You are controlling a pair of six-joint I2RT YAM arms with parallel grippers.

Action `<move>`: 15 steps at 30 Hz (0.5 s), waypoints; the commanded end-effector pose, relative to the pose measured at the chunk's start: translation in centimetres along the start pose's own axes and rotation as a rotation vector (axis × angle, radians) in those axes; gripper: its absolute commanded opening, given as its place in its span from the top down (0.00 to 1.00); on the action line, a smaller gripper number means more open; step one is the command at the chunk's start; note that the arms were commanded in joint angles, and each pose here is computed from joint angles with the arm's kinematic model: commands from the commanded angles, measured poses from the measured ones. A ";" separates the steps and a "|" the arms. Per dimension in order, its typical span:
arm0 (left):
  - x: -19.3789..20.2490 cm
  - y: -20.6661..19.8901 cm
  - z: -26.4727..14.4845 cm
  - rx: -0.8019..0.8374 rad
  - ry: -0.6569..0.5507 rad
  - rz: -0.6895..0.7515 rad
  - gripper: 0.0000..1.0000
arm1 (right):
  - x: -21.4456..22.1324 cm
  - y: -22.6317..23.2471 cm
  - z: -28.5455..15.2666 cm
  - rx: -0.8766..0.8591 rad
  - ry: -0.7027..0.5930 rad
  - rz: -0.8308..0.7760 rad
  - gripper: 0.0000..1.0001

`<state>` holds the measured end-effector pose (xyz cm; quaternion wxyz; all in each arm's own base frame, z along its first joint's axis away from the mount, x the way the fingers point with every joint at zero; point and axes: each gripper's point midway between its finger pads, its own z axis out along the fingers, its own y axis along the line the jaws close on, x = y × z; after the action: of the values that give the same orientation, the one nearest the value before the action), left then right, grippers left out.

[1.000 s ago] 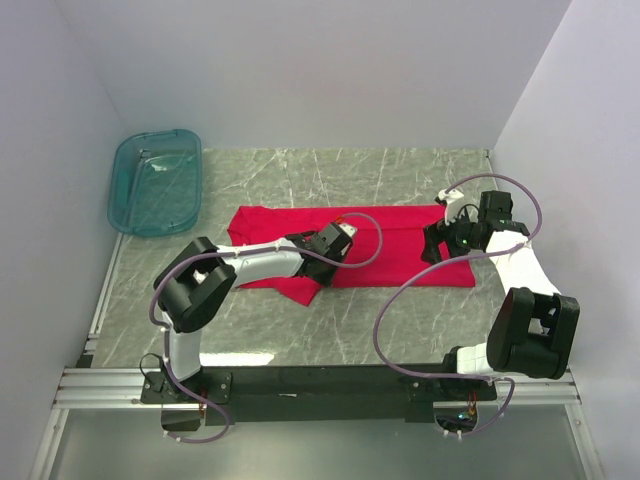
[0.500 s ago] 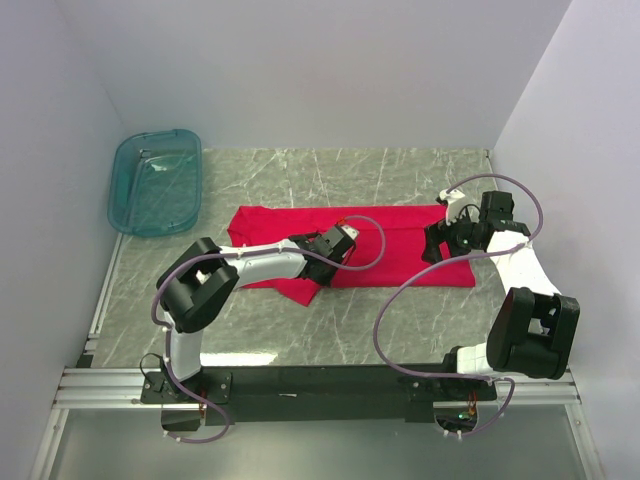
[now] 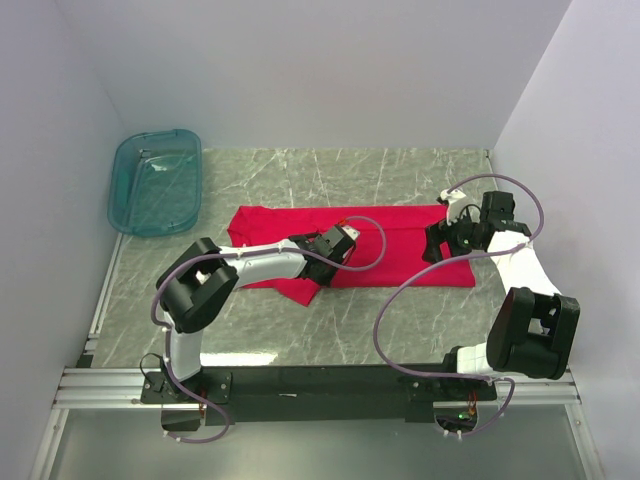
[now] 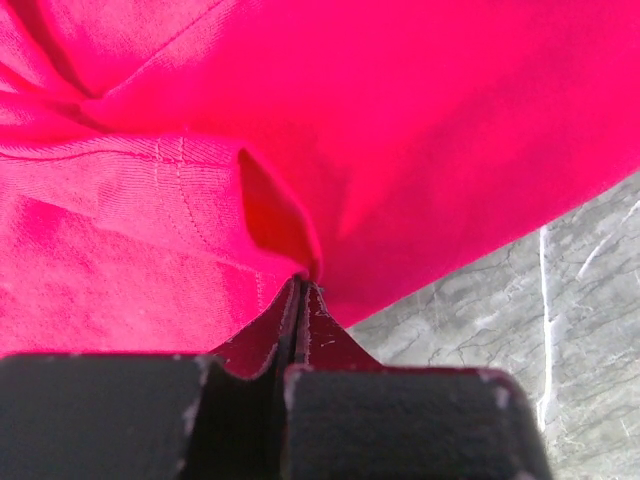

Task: Fold and stack the t-shirts
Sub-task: Fold the tshirt

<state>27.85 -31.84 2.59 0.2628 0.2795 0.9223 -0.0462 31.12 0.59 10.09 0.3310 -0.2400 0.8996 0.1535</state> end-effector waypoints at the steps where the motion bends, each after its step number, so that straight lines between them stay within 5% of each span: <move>1: -2.5 -0.2 -2.0 0.013 -0.074 0.006 0.99 | -1.0 0.1 -0.9 0.005 -0.045 -0.028 0.00; 15: -6.1 2.5 -5.8 -0.013 -0.164 0.187 0.99 | -1.0 0.1 -1.1 0.003 -0.053 -0.025 0.00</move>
<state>29.27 -31.22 7.16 0.3030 0.3329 0.8920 -0.0413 31.08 0.60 10.34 0.3357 -0.2396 0.8971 0.1587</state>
